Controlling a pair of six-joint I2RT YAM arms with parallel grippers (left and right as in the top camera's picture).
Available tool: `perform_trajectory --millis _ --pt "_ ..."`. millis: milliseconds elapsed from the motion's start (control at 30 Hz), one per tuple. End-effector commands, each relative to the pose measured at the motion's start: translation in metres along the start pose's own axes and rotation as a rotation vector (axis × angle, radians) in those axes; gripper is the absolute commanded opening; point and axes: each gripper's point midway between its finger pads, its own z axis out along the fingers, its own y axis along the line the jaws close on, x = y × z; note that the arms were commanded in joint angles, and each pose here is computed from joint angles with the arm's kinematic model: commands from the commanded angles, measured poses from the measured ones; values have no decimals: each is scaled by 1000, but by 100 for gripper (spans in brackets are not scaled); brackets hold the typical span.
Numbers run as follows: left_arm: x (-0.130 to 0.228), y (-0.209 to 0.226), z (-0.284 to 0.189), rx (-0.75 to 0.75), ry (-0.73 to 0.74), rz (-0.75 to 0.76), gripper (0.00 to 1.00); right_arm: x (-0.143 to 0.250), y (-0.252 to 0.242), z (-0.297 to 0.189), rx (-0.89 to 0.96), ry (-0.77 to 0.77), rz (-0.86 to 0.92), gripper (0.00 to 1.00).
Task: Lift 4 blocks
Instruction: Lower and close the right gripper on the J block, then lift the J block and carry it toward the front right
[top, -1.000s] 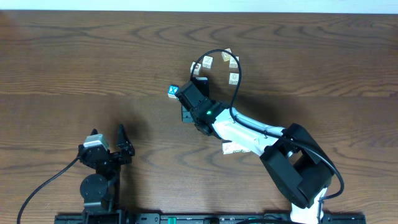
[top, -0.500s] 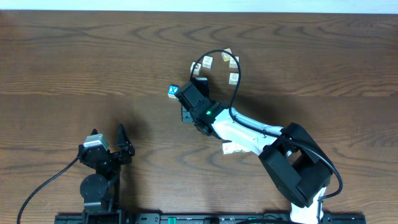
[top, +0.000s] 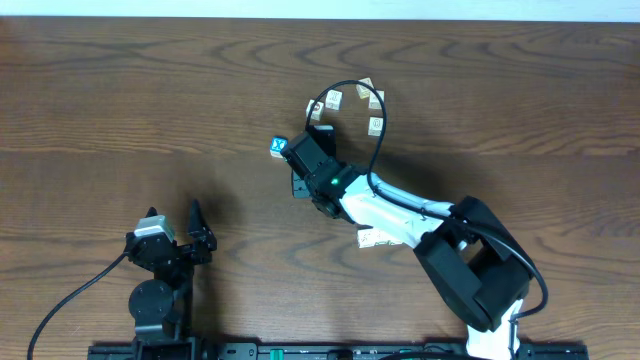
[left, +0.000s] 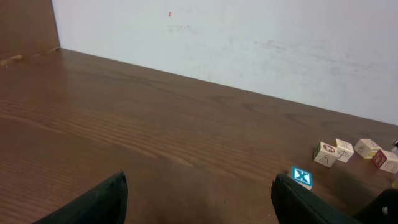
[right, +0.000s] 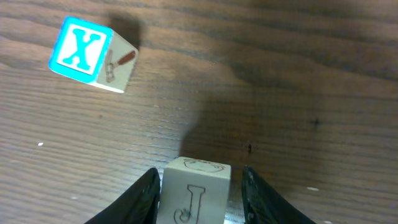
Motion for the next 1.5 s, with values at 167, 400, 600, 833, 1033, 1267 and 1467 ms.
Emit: perform_trajectory --millis 167,400,600,833,1033,1267,1467 --pt "17 7 1 -31 52 6 74 4 -2 16 17 7 18 36" --pt "17 7 1 -31 52 6 74 2 -3 16 17 2 -10 34" --pt "17 7 1 -31 52 6 74 1 -4 16 18 0 -18 38" --pt "17 7 1 -31 52 6 74 -5 0 13 15 -5 -57 39" --pt "17 7 1 -31 52 6 74 -13 0 7 37 -8 -79 35" --pt "17 7 1 -31 52 6 74 -10 -4 5 59 16 -89 31" --pt "17 7 1 -31 52 6 74 -8 -6 5 69 25 -92 29"
